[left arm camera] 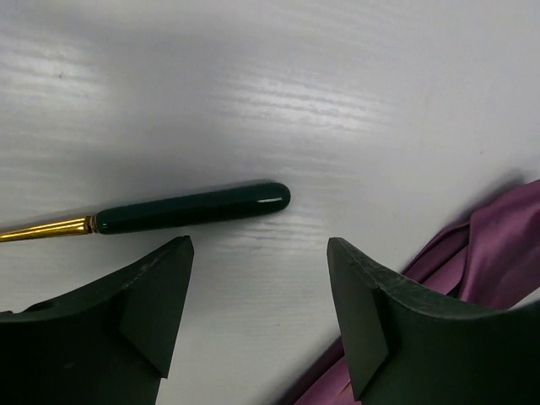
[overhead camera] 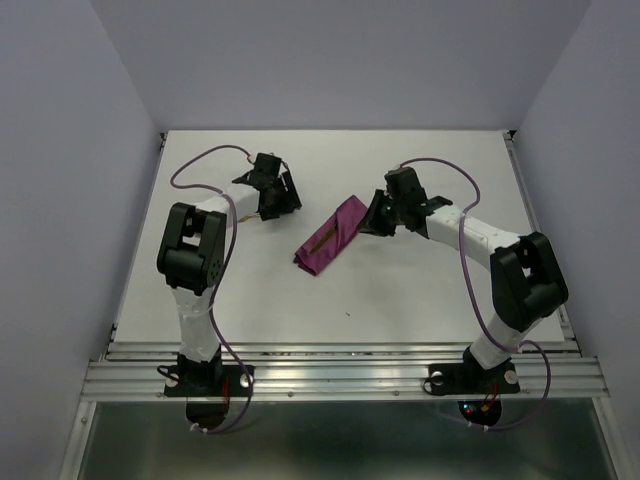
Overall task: Fold the napkin into a case and place the utensils inside
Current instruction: Move the fork to the center of the board, then pick up the fork from the center of the board.
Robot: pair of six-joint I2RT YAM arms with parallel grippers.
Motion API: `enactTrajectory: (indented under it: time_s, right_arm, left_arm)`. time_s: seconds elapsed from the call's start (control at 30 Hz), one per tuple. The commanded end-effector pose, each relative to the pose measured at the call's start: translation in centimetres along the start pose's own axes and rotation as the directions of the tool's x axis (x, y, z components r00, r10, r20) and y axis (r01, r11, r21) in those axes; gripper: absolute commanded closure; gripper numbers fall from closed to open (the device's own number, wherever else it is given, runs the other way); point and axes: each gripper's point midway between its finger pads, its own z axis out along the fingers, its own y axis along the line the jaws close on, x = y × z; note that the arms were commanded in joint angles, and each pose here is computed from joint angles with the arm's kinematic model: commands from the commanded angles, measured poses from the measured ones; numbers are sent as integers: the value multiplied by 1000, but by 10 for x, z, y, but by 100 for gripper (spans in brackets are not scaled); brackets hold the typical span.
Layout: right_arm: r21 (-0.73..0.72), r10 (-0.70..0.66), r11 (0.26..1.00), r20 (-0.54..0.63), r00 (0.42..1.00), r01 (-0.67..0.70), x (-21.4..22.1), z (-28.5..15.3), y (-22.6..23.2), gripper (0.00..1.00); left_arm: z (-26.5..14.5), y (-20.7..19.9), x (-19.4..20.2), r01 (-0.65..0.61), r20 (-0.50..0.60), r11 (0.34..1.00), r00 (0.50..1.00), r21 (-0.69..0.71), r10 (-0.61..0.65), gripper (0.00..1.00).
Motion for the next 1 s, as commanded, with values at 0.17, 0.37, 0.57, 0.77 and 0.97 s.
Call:
enactTrajectory:
  time_s: [0.17, 0.37, 0.57, 0.77, 0.97]
  right_arm:
    - [-17, -18, 1000, 8, 1000, 18, -1, 4, 5, 80]
    - [-21, -19, 1000, 0, 1000, 19, -2, 8, 7, 80]
    - [-26, -15, 1000, -11, 1000, 14, -1, 11, 8, 78]
    - [-28, -17, 999, -17, 1000, 17, -1, 13, 8, 77]
    - [-33, -18, 999, -19, 1000, 17, -2, 12, 11, 78]
  left_arm:
    - [-31, -35, -65, -164, 113, 986, 981, 39, 159, 30]
    - [-39, -10, -88, -305, 134, 947, 939, -98, 316, 16]
    - [-20, 11, -67, -460, -2, 880, 886, -118, 463, 6]
    - [-2, 34, -33, -581, -147, 810, 811, -77, 567, 10]
    - [13, 49, -28, -579, -152, 807, 813, -113, 562, 22]
